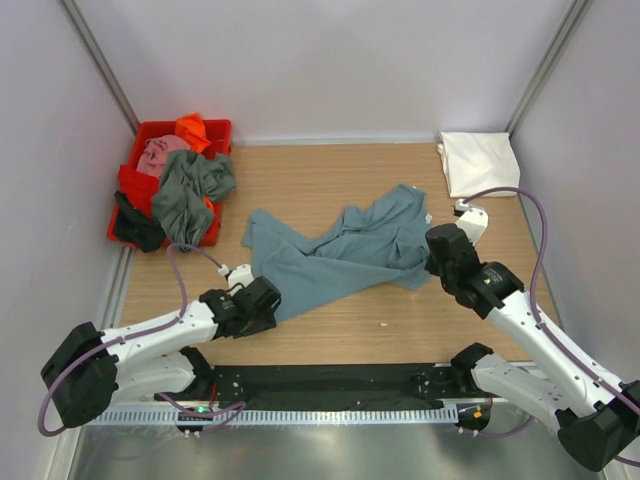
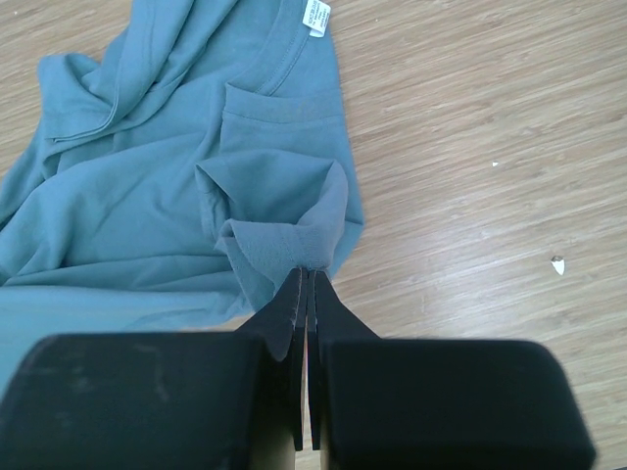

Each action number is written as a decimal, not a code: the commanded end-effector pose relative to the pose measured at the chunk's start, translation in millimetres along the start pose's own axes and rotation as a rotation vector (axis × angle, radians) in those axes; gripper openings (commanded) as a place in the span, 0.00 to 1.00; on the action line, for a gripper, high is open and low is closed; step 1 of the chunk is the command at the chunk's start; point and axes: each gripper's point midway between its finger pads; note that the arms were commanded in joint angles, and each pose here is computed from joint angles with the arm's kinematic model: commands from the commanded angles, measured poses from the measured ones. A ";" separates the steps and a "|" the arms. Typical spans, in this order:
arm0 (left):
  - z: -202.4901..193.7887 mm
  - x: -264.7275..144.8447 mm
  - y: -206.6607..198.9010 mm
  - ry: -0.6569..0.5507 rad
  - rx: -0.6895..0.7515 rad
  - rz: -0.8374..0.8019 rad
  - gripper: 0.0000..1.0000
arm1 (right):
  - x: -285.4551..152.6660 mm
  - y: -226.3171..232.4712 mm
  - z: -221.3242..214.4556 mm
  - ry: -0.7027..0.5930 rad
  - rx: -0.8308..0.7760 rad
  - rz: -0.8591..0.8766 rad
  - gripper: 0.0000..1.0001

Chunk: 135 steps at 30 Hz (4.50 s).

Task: Fold and stack the t-shirts
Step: Flatten the tshirt out

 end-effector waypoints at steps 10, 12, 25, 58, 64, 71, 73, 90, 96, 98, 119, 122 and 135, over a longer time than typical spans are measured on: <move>1.3 17.9 -20.2 -0.027 -0.017 -0.048 0.48 | 5.4 1.8 2.5 -0.018 0.008 -0.005 0.01; 2.0 19.5 -23.2 -0.026 -0.011 -0.046 0.38 | 5.4 0.7 1.8 -0.017 0.005 -0.009 0.01; 123.8 -145.9 -64.1 -0.336 0.082 -0.193 0.00 | -59.0 -12.3 106.2 -0.239 0.069 0.000 0.01; 315.7 -390.4 -205.0 -0.923 0.394 -0.553 0.00 | -201.3 14.0 389.5 -0.898 0.058 0.100 0.01; 414.9 -197.8 -178.6 -0.628 0.116 -0.281 0.03 | 52.2 154.8 355.6 -0.530 -0.233 0.042 0.01; 433.3 -70.9 -178.6 -0.367 0.066 -0.198 1.00 | 146.3 193.1 333.2 -0.435 -0.244 0.017 1.00; 430.0 -77.6 -179.5 -0.391 0.067 -0.222 1.00 | 163.4 190.1 309.3 -0.414 -0.241 0.015 1.00; 240.7 -67.4 -117.6 -0.207 0.108 -0.190 1.00 | 162.0 213.3 194.8 -0.141 -0.185 0.383 0.99; 188.3 -35.6 -86.5 -0.131 0.056 -0.121 0.99 | 235.0 233.7 166.8 0.025 -0.097 0.511 0.89; 179.0 -31.3 -84.8 -0.126 0.042 -0.123 0.99 | 261.3 233.1 162.9 0.063 -0.053 0.549 0.86; 133.3 11.1 -60.2 -0.042 0.098 0.017 0.97 | 374.0 78.3 77.3 0.248 0.166 0.217 0.82; 124.8 15.6 -64.9 -0.030 0.117 0.022 0.96 | 373.3 78.8 79.3 0.252 0.100 0.209 0.78; 108.5 12.0 -56.1 -0.022 0.148 0.050 0.96 | 381.9 -22.8 82.6 0.262 0.004 -0.264 0.80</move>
Point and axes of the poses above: each gripper's point midway between its finger pads, its own x axis out along the fingers, its own y axis along the line the jaws close on, z = x × y, and after that the axes turned 8 degrees about -x, right-handed
